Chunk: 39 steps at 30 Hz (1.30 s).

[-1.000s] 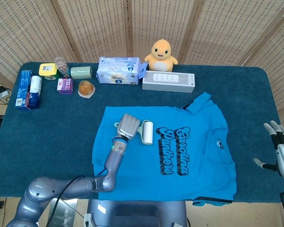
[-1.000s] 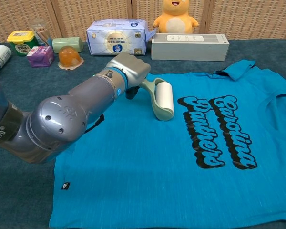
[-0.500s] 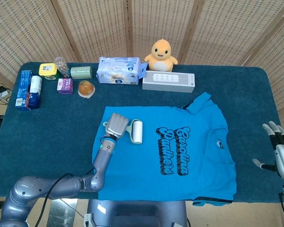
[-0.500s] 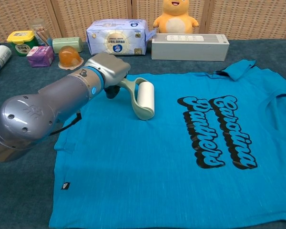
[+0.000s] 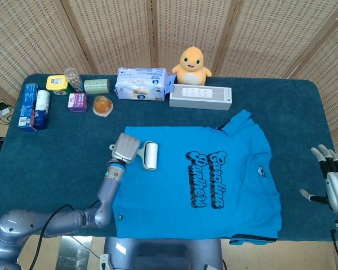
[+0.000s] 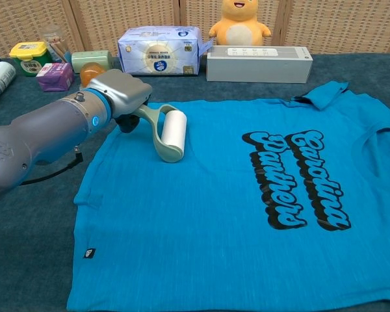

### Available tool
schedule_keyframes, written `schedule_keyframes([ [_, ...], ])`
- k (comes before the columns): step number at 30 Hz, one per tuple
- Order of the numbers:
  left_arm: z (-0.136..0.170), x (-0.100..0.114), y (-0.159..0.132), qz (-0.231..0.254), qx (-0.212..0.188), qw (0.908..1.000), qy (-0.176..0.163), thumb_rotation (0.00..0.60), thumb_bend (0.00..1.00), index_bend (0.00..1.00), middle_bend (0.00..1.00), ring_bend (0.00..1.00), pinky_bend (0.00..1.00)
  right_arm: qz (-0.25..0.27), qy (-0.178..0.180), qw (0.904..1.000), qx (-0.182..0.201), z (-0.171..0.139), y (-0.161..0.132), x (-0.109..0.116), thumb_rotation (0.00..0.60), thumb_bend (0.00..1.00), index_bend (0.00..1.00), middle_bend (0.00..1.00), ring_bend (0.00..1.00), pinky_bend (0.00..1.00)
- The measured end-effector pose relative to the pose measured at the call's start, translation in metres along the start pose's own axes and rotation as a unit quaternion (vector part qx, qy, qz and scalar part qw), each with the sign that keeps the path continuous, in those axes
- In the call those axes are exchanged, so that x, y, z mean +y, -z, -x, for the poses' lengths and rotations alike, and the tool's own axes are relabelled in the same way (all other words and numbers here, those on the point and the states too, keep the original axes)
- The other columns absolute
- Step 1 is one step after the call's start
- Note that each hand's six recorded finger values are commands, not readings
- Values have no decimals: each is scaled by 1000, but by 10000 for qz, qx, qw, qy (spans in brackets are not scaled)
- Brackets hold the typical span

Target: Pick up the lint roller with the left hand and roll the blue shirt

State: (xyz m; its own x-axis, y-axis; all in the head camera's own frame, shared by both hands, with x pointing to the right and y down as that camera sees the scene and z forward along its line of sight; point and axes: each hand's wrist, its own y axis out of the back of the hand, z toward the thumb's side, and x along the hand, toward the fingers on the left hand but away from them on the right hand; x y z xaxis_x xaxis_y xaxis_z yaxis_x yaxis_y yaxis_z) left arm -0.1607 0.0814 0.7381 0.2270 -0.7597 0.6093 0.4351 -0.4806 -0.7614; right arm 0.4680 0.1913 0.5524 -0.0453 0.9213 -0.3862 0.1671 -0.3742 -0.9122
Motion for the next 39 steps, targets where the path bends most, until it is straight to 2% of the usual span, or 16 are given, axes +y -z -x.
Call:
schedule_keyframes([
  [19, 6, -8, 33, 38, 206, 9998, 4, 600, 697, 861, 1000, 798, 985, -20, -17, 10000, 8, 0, -1, -1, 600, 0, 60, 0, 0, 0],
  [26, 9, -7, 45, 226, 249, 9994, -23, 600, 698, 861, 1000, 798, 985, -42, -21, 10000, 14, 0, -2, -2, 600, 0, 60, 0, 0, 0],
  [32, 13, 2, 44, 684, 102, 9975, -153, 600, 698, 861, 1000, 799, 985, -59, -25, 10000, 8, 0, -2, -3, 600, 0, 60, 0, 0, 0],
  [36, 18, 10, 41, 1224, -100, 9923, -185, 600, 695, 861, 1000, 798, 984, -61, -32, 10000, 4, 0, -2, -3, 600, 0, 60, 0, 0, 0],
  [39, 22, 14, 37, 1553, -271, 9874, -158, 600, 667, 861, 1000, 799, 945, -62, -33, 10000, 8, 0, -2, -3, 600, 0, 60, 0, 0, 0],
])
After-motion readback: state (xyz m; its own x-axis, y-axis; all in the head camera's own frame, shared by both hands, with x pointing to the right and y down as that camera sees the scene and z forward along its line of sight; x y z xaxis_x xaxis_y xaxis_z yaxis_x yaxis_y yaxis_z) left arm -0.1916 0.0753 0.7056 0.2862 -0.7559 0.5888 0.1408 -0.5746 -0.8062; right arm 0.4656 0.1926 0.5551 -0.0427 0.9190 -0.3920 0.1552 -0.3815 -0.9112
